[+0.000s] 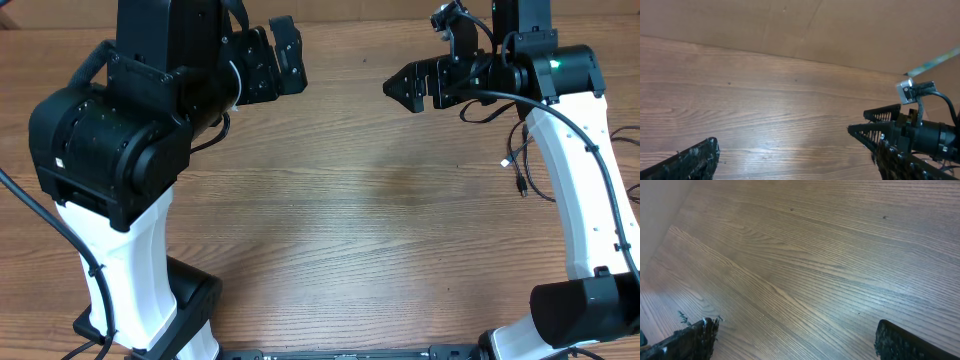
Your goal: Untangle cables
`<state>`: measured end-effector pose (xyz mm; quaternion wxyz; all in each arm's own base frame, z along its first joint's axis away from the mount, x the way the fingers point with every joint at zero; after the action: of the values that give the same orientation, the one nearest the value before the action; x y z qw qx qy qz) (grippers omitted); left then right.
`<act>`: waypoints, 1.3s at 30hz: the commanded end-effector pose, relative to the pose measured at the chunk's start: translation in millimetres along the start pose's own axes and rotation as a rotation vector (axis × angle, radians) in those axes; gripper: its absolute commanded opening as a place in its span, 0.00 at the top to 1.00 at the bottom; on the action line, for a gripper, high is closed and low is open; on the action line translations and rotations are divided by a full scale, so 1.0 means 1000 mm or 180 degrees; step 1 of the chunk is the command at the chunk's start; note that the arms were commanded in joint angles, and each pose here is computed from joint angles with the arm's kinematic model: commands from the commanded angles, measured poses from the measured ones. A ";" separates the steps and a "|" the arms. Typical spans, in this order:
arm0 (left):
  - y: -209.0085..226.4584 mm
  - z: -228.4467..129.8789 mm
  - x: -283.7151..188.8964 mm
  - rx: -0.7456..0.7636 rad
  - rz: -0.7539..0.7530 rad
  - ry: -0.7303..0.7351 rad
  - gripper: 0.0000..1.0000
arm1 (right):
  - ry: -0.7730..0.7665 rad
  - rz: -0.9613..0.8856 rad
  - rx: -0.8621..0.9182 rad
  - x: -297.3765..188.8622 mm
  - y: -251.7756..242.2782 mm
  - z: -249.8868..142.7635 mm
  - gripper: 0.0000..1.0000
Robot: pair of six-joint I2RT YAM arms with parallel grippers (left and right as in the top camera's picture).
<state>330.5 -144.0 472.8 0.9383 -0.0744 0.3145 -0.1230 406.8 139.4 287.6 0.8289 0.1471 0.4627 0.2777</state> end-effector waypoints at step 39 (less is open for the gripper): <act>-0.070 0.098 -0.075 0.1519 -0.0511 -0.2175 0.01 | -0.0022 0.0000 -0.0032 0.000 -0.001 0.002 0.00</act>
<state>328.8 -192.0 611.7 0.9720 0.0627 -0.0453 -0.2220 406.8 139.4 287.6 0.8289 0.1470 0.4627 0.2778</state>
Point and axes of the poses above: each gripper's point midway between its finger pads, its own x axis out along the fingers, its own y axis along the line the jaws close on, z = x × y, the point moved 1 cm from there along -x, back along the fingers, and after that the axes turned 11 degrees about x, right-handed, at the moved point
